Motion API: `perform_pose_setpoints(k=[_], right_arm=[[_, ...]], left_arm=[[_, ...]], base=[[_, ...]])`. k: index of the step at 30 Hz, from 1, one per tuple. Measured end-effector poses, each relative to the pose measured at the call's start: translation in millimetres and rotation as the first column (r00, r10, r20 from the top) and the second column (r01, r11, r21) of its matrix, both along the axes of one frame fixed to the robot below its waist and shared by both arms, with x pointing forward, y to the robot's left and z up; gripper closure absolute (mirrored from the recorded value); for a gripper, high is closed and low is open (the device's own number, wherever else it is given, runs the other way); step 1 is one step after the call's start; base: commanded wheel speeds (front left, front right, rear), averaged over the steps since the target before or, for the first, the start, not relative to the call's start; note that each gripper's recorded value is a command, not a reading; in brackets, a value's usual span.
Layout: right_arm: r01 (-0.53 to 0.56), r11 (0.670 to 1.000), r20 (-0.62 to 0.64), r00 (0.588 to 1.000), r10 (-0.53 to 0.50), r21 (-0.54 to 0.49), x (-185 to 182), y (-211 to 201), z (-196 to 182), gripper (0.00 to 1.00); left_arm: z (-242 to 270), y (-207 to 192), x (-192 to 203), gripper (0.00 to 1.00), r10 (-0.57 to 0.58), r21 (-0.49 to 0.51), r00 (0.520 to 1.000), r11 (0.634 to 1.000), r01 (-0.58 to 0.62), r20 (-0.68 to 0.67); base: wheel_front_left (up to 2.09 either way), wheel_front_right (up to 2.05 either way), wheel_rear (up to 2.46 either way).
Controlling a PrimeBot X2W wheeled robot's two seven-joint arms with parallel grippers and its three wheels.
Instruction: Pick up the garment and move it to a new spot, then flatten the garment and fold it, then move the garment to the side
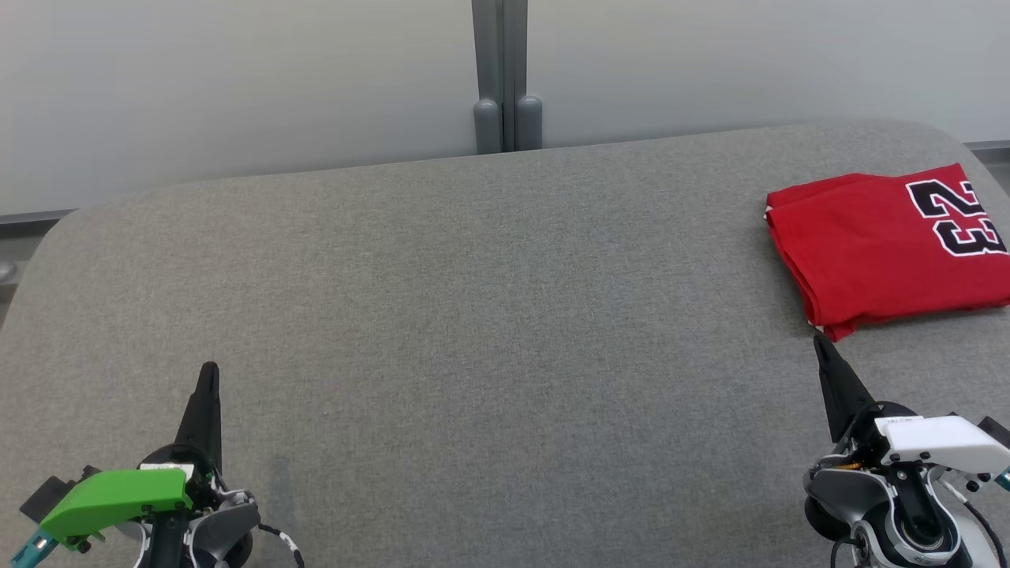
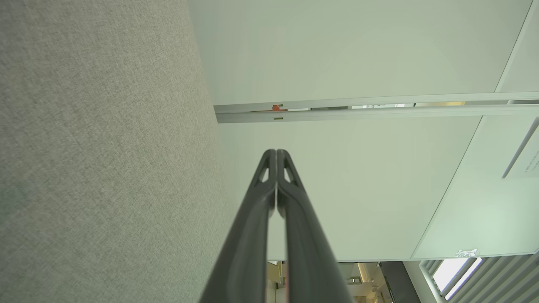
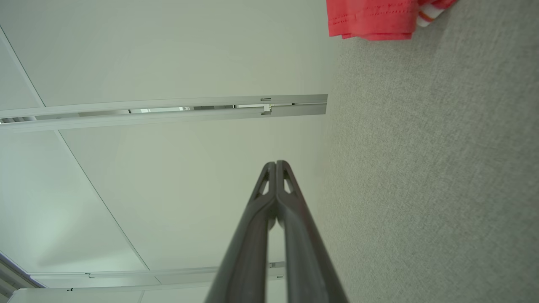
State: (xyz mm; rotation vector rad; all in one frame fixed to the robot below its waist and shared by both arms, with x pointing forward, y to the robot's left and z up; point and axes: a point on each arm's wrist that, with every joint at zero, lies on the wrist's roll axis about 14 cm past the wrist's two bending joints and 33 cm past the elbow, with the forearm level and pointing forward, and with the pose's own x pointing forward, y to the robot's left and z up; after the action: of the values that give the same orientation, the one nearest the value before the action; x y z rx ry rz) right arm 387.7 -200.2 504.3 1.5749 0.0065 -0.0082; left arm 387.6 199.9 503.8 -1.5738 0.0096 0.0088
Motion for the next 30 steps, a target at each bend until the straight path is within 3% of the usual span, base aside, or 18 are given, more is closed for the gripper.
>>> perform_pose_setpoints(k=[30], right_arm=[[0.001,1.0,0.0,1.0,-0.001,0.001,0.0,-0.2,0.1,1.0]], left_arm=[[0.1,-0.1,0.0,1.0,0.0,0.0,1.0,1.0,0.0,0.0]], base=[[0.0,0.0,0.0]])
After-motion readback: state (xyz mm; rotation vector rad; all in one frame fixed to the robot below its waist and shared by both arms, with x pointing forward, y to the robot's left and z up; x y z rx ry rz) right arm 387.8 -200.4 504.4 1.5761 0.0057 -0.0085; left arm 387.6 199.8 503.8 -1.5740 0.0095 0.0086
